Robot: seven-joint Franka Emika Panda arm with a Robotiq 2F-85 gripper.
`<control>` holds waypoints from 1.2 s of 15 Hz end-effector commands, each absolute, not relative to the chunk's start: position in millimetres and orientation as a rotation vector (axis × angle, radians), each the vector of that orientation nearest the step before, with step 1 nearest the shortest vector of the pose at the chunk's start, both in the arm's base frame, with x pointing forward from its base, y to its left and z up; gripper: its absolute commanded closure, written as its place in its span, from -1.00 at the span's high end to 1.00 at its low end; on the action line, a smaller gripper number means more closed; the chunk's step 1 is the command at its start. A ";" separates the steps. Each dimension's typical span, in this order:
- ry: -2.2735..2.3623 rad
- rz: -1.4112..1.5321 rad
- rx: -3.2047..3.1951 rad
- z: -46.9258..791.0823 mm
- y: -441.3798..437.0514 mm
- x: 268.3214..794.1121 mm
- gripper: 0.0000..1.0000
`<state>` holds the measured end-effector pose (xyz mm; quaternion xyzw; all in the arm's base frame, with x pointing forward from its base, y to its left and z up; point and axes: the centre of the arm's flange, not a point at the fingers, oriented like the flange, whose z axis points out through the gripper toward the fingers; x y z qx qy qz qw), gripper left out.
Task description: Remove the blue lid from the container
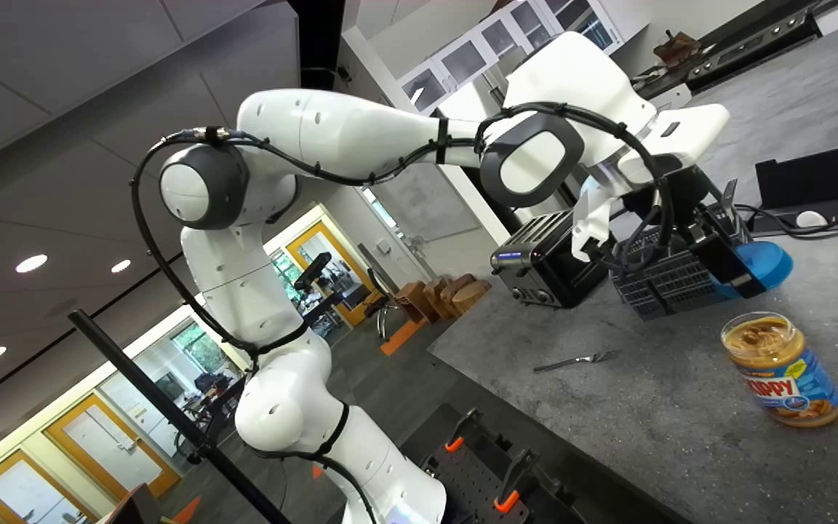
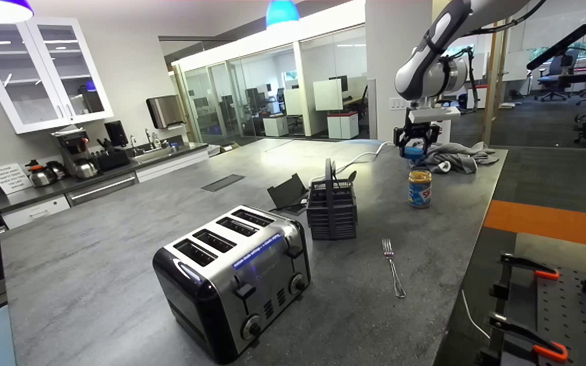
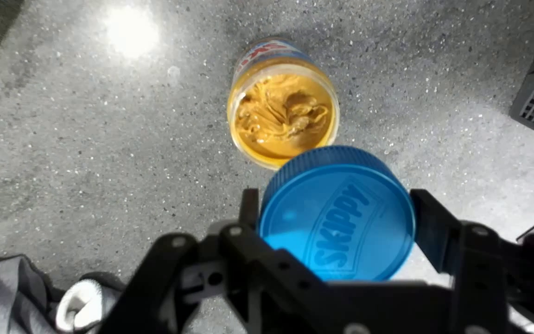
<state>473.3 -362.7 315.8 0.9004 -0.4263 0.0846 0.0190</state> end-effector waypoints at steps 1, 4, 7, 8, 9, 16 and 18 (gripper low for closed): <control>-1.461 0.291 2.714 320.3 -389.2 499.7 0.09; -1.596 0.302 2.612 313.3 -420.8 512.8 0.09; -1.703 0.285 2.530 292.2 -453.2 521.9 0.09; -1.732 0.276 2.511 284.3 -462.0 524.0 0.09; -1.756 0.262 2.497 271.6 -471.9 526.4 0.09; -1.882 0.138 2.442 200.0 -518.9 526.6 0.09; -1.919 0.096 2.441 186.4 -525.8 524.3 0.09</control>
